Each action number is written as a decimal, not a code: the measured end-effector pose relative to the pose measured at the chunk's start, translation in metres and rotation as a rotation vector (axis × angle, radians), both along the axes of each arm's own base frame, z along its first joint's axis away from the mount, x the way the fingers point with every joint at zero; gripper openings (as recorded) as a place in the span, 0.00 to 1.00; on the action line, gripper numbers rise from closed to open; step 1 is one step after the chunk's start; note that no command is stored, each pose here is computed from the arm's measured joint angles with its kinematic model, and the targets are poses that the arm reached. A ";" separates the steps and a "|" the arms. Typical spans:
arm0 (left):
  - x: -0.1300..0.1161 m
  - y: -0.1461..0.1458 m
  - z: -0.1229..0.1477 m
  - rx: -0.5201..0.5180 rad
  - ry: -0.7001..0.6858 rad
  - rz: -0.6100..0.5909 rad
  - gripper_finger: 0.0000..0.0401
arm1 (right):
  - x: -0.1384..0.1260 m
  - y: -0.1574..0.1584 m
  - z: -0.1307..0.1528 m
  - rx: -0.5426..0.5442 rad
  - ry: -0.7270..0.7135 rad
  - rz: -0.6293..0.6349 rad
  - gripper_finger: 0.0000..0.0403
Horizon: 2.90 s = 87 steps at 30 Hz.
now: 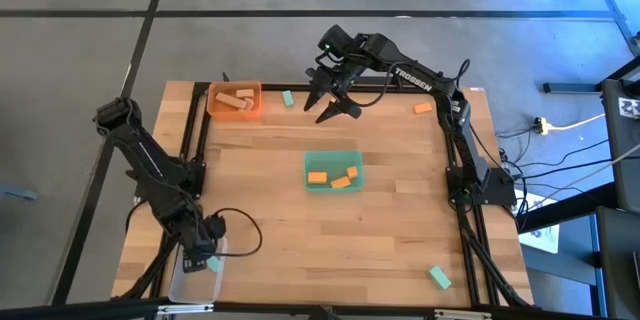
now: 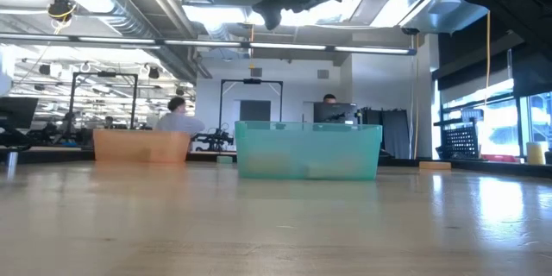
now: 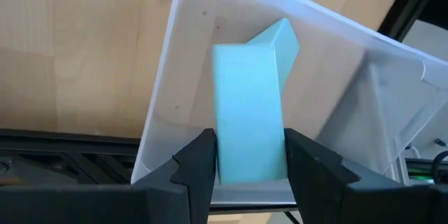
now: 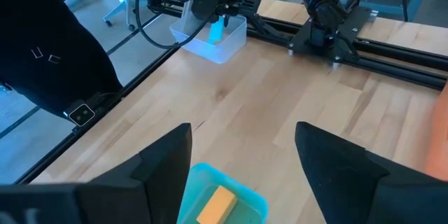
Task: Sort & place blocks by color
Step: Put the blue block into the transparent bin
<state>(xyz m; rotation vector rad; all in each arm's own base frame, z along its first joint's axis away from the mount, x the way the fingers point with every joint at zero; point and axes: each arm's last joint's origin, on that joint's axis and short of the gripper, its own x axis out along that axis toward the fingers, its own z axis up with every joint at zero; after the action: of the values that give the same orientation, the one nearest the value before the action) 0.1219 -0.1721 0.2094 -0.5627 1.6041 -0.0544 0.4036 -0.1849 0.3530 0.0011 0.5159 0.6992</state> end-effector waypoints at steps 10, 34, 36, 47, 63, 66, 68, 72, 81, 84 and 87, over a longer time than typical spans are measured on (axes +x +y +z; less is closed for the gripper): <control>0.003 0.003 0.000 -0.019 0.036 0.021 0.38 | -0.002 0.001 -0.001 0.031 0.044 -0.011 0.63; -0.018 0.078 0.050 0.205 -0.433 0.333 0.38 | -0.090 0.092 0.087 -0.035 0.422 -0.286 0.63; -0.019 0.085 0.052 0.236 -0.482 0.316 0.38 | -0.101 0.108 0.094 -0.067 0.467 -0.367 0.63; -0.017 0.110 0.060 0.375 -0.613 0.179 0.38 | -0.178 0.186 0.079 0.114 0.831 -0.819 0.63; -0.025 0.132 0.073 0.408 -0.744 0.146 0.38 | -0.225 0.291 -0.019 0.190 1.183 -1.078 0.63; -0.025 0.133 0.074 0.411 -0.754 0.144 0.38 | -0.221 0.299 -0.043 0.193 1.172 -1.047 0.63; -0.025 0.133 0.074 0.405 -0.757 0.144 0.38 | -0.217 0.303 -0.059 0.219 1.154 -1.028 0.63; -0.024 0.132 0.075 0.371 -0.761 0.134 0.38 | -0.204 0.311 -0.086 0.351 1.101 -0.958 0.63; -0.023 0.129 0.076 0.324 -0.782 0.047 0.38 | -0.188 0.324 -0.120 0.683 1.033 -0.801 0.63; -0.023 0.129 0.077 0.322 -0.790 0.046 0.38 | -0.187 0.326 -0.123 0.744 1.046 -0.743 0.63; -0.022 0.129 0.077 0.320 -0.793 0.048 0.38 | -0.192 0.324 -0.128 0.720 1.172 -0.754 0.63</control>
<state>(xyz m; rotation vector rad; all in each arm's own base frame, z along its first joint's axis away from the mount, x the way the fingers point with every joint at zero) 0.0996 -0.0435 0.2864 -0.2697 0.8017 0.0160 0.2115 0.1391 0.2245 1.2806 1.2518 0.0292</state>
